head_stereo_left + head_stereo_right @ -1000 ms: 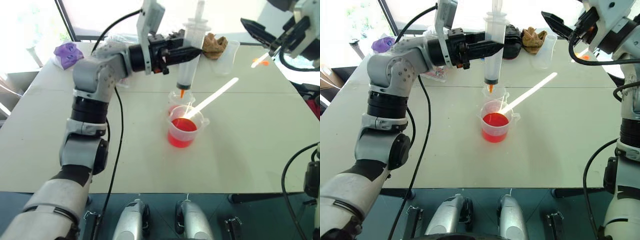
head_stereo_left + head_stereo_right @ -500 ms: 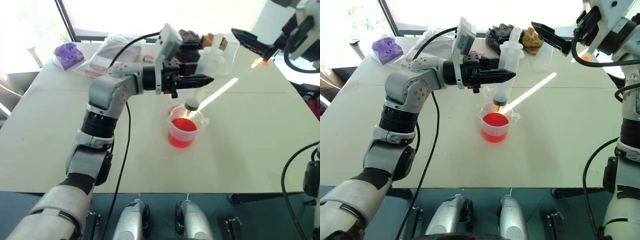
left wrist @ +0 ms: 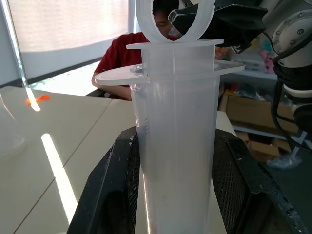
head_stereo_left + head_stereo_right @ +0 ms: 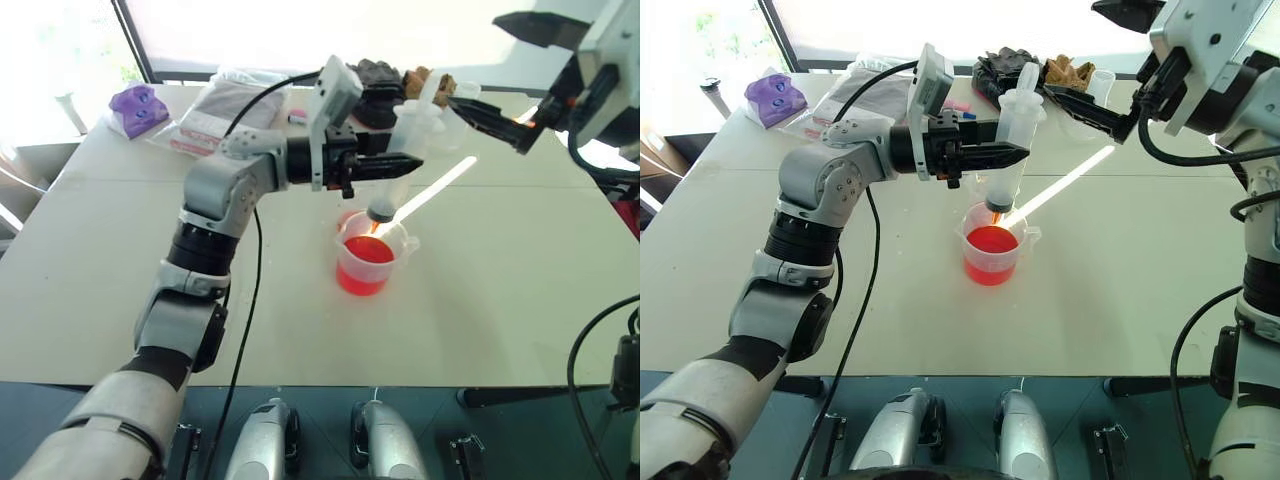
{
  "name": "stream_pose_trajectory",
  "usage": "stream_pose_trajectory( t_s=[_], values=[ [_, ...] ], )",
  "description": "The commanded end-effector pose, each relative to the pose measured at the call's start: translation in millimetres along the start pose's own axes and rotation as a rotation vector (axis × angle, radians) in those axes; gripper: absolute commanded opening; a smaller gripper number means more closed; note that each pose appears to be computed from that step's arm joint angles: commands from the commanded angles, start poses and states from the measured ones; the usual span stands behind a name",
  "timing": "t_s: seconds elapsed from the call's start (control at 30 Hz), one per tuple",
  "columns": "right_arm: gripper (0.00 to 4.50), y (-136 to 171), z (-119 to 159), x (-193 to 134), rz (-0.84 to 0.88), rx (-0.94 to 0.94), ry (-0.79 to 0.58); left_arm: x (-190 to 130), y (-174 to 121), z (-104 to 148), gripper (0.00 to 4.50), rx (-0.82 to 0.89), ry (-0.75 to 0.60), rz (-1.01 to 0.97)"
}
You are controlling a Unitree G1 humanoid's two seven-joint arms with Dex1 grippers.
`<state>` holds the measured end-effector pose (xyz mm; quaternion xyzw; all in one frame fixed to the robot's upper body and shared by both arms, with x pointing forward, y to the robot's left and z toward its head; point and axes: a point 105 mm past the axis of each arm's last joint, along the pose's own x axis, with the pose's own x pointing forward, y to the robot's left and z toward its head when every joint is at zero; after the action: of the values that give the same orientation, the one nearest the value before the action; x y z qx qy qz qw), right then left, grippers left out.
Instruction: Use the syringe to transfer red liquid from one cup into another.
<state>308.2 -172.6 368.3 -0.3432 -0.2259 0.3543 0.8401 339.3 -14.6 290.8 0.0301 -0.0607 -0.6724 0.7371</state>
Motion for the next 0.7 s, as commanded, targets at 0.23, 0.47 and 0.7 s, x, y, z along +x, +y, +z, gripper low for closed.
stream_pose_trajectory(
  t_s=[0.23,0.47,0.7],
  values=[
    [4.43,5.4,13.2,6.2,0.016,-0.005,-0.071,7.9,-10.8,-5.0,1.57,0.049,0.025,-0.057],
    [4.43,16.9,5.3,13.8,0.061,0.019,-0.069,8.5,-14.7,-22.2,1.57,0.037,0.071,-0.087],
    [4.43,28.3,-1.3,15.7,0.111,0.061,-0.052,9.1,-12.0,-34.0,1.57,0.042,0.093,-0.077]
  ],
)
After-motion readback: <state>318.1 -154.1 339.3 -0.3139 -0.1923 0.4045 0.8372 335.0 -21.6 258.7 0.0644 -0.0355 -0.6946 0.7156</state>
